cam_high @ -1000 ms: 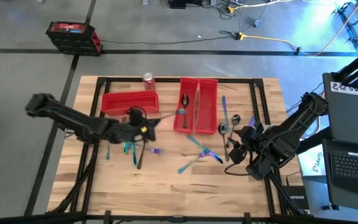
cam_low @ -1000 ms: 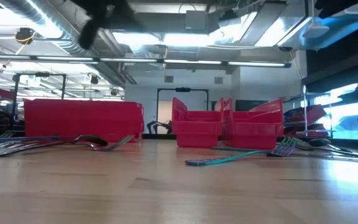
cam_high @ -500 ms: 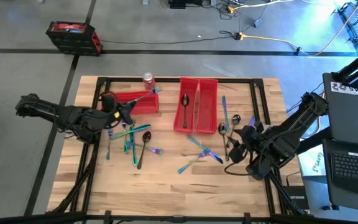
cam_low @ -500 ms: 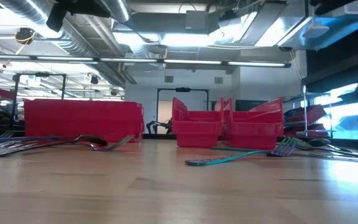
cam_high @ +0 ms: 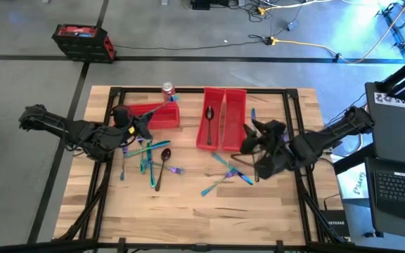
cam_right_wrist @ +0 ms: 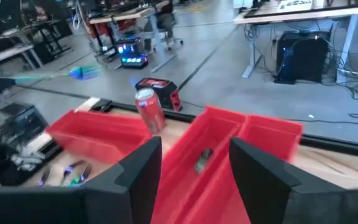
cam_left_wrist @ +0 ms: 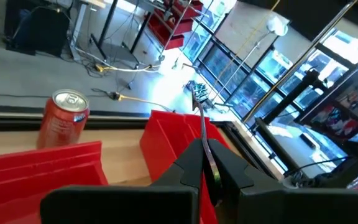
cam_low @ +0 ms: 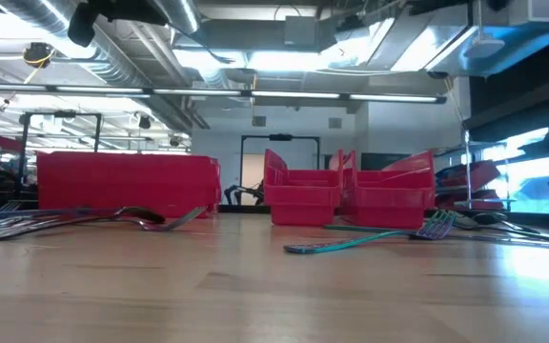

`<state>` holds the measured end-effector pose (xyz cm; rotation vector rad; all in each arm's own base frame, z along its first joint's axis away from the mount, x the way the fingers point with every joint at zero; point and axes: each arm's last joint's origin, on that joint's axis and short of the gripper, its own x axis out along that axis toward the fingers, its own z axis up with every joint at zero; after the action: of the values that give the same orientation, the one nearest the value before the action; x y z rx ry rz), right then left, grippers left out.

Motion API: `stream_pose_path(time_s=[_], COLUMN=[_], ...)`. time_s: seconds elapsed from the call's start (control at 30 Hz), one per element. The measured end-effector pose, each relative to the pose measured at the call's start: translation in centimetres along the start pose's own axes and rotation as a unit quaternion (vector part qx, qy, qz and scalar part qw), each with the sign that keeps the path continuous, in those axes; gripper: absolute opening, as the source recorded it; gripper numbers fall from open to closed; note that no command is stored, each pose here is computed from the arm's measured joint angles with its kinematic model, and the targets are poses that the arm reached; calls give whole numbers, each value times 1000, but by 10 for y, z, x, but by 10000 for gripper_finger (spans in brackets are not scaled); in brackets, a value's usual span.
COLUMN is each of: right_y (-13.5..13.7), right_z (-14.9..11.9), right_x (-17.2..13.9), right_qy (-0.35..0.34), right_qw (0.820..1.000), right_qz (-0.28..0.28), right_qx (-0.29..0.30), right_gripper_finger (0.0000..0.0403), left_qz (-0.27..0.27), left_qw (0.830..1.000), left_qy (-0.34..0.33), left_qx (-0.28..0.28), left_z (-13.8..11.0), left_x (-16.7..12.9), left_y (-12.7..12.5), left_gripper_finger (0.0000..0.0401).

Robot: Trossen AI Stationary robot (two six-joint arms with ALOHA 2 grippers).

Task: Sort silverware
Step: Put the blue fork into the left red bin

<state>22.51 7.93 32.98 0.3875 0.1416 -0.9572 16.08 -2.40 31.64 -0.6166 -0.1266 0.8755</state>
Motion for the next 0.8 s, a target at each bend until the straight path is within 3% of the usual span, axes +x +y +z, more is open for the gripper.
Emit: stream_pose_path(time_s=[0.3,0.57,0.8], right_y=[40,43,39], right_z=[2,-6,2], right_x=[39,64,81], right_qy=[35,95,108], right_qw=[996,988,981], right_qz=[73,96,113], right_qx=[-47,-78,-113], right_gripper_finger=[173,173,173], left_qz=[0,33,71], left_qw=[999,996,984], left_qy=[43,82,159], left_qx=[25,22,41], left_z=[8,25,25], left_x=[-5,-8,-6], left_y=[19,51,72], left_gripper_finger=[0,0,0])
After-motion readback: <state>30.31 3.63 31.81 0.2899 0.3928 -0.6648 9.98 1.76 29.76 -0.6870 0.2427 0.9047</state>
